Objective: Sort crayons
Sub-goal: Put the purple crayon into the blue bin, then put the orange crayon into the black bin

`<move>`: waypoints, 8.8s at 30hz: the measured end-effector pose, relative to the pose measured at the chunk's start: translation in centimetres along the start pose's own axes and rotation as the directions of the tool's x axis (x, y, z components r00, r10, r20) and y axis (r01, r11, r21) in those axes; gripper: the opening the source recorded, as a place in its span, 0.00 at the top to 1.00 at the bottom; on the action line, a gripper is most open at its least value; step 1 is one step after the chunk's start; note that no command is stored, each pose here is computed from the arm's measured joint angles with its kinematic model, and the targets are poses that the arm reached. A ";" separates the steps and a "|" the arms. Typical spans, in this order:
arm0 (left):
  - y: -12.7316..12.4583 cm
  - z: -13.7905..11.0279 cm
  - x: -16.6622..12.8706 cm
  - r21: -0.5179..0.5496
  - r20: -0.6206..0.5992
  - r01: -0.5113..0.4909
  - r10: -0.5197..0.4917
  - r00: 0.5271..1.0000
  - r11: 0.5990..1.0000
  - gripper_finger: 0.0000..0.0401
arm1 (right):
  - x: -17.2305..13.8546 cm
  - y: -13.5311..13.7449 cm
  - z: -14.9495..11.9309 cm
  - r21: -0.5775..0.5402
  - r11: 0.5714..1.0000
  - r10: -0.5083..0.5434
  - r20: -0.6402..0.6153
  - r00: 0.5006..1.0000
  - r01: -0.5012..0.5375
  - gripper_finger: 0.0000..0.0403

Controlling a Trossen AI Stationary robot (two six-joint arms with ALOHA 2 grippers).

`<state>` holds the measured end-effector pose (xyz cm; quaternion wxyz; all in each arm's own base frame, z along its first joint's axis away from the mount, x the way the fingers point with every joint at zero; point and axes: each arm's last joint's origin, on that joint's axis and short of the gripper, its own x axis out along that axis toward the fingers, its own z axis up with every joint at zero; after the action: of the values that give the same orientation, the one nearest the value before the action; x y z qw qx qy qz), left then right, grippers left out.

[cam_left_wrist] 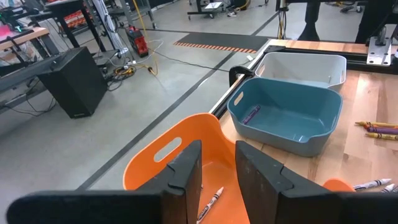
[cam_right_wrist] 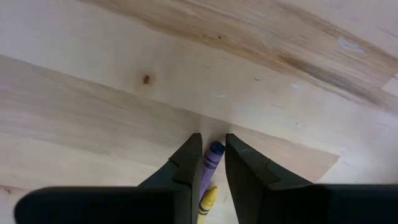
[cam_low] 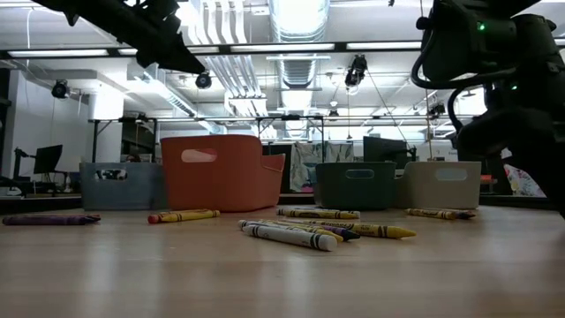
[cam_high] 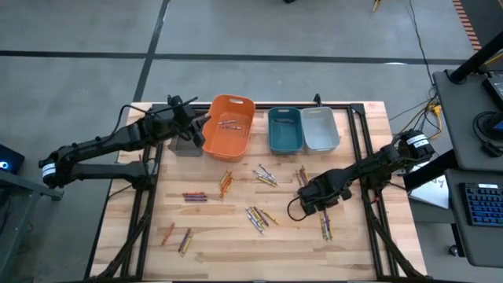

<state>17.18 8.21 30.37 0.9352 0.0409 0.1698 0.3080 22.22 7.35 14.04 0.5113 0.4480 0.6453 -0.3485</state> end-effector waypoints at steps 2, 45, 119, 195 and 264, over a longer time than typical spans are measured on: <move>0.0 0.0 0.0 0.000 0.000 0.000 0.000 1.000 1.000 0.80 | 0.0 0.0 0.0 -0.001 1.000 0.003 0.002 1.000 -0.003 0.85; 0.0 0.0 0.0 0.000 0.000 -0.001 0.001 1.000 1.000 0.80 | -0.5 -0.1 1.7 -0.023 1.000 0.022 0.091 0.996 -0.020 0.91; 0.0 0.0 0.0 -0.023 0.003 -0.001 0.001 1.000 1.000 0.80 | -2.8 2.0 2.7 -0.134 0.986 0.128 0.212 0.969 -0.101 0.91; -0.1 -0.1 0.5 -0.044 -0.005 0.001 -0.001 1.000 0.999 0.80 | -8.5 2.6 5.6 -0.397 0.897 0.313 0.253 0.915 -0.197 0.97; -1.7 -0.8 0.1 -0.173 -0.071 0.176 -0.191 0.979 0.969 0.80 | -18.7 1.6 25.5 -0.679 0.608 0.192 0.629 0.753 0.412 0.74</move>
<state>17.95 6.88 29.32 0.9515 -0.0667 0.1874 0.2346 34.00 -19.36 26.27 0.8186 -0.0160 0.5402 -0.1945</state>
